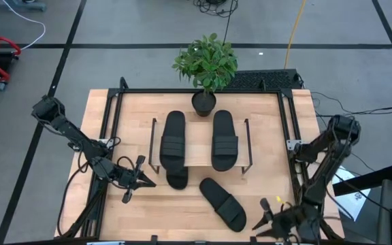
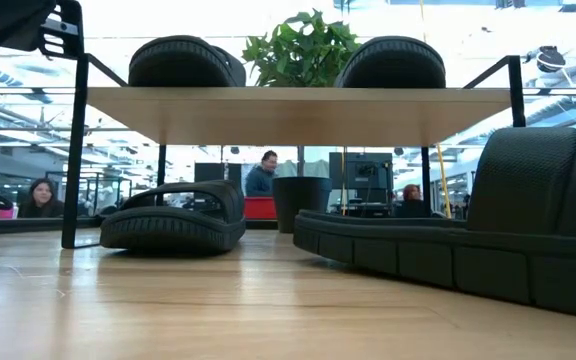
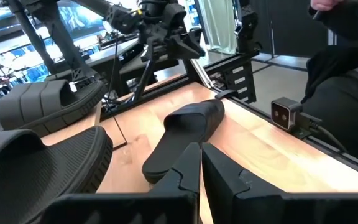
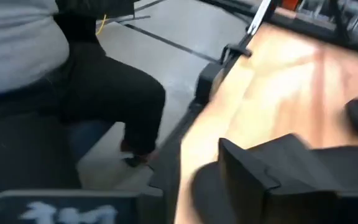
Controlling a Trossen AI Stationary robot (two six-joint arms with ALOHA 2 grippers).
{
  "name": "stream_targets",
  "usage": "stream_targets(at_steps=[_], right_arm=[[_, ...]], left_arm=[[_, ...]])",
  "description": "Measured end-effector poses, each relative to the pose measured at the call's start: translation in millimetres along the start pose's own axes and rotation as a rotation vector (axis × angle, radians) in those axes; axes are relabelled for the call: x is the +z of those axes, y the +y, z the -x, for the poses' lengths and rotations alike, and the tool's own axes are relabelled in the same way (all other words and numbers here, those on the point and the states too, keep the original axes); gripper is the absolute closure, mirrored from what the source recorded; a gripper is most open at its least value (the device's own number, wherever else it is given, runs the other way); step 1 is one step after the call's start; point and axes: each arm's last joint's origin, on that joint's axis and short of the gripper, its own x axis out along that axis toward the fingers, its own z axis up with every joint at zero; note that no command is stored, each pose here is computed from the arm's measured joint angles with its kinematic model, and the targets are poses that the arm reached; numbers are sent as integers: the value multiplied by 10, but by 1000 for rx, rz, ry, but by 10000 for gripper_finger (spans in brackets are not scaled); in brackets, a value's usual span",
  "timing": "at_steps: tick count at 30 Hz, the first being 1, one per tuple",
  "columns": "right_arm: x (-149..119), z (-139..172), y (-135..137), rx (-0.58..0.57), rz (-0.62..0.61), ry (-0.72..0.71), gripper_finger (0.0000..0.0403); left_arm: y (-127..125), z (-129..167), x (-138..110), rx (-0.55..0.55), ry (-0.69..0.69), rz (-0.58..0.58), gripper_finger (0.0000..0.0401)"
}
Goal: Pick and place slides into the shelf
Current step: Put the black slide under the shelf
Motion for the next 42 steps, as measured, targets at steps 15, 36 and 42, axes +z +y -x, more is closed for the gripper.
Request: stream_targets(at_steps=[15,36,42], right_arm=[[-170,-423,20,-41,102,23,200],[-231,-690,-73,-389,468,76,156],[-211,-818,-10,-483,582,194,100]], left_arm=[[70,-21,22,43,-26,23,384],[79,-20,49,49,-52,33,381],[78,-20,45,48,-48,29,388]])
